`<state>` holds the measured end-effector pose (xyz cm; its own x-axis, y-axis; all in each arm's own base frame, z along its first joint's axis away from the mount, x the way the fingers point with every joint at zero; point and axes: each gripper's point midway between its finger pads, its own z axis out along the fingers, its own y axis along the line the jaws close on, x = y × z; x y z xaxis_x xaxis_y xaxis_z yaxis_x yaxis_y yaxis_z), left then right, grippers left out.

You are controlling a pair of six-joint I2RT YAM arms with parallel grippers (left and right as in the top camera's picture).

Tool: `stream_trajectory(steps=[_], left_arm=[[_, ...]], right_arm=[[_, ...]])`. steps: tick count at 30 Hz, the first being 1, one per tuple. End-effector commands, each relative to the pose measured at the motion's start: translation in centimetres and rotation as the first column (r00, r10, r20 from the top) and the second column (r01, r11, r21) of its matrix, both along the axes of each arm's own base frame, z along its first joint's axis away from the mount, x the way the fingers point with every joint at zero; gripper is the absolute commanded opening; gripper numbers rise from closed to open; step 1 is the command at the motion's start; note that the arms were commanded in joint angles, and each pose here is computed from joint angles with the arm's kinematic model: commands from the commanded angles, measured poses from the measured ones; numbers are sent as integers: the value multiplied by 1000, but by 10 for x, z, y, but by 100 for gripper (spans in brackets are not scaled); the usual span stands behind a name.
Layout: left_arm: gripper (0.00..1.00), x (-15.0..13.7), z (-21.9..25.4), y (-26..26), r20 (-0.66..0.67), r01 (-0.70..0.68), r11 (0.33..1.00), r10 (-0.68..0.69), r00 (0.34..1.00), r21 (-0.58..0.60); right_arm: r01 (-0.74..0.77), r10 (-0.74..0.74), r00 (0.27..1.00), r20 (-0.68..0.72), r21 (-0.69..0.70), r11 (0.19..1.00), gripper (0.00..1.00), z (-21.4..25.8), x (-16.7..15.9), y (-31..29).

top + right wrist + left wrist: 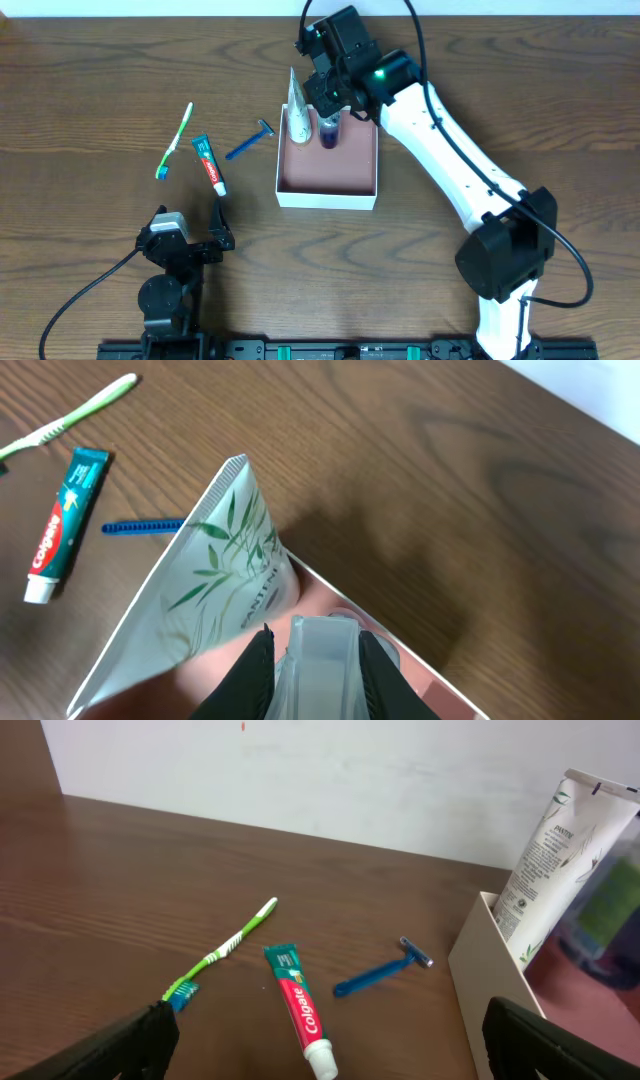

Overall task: Pack container
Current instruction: 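Carry the pump bottle into the box beside the tube, then lower the pump bottle into the box and open the right gripper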

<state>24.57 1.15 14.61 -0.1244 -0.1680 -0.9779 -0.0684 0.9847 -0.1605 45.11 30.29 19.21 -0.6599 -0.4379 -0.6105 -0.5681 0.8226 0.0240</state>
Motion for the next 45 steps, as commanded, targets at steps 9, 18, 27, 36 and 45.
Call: stream_trajectory(steps=[9,18,27,36,45], left_arm=[[98,-1,-16,2,-51,-9,1000,9,999,12],[98,-1,-16,2,-51,-9,1000,9,999,12],[98,-1,-16,2,-51,-9,1000,9,999,12],[98,-1,-16,2,-51,-9,1000,9,999,12],[98,-1,-16,2,-51,-9,1000,9,999,12]], right_arm=[[-24,23,999,39,19,1000,1,1,6,18],[-24,24,1000,10,0,1000,1,-25,11,22],[-24,23,999,31,14,1000,1,-24,17,26],[-24,24,999,33,16,1000,2,-26,18,27],[-24,24,999,28,12,1000,2,-29,18,27]])
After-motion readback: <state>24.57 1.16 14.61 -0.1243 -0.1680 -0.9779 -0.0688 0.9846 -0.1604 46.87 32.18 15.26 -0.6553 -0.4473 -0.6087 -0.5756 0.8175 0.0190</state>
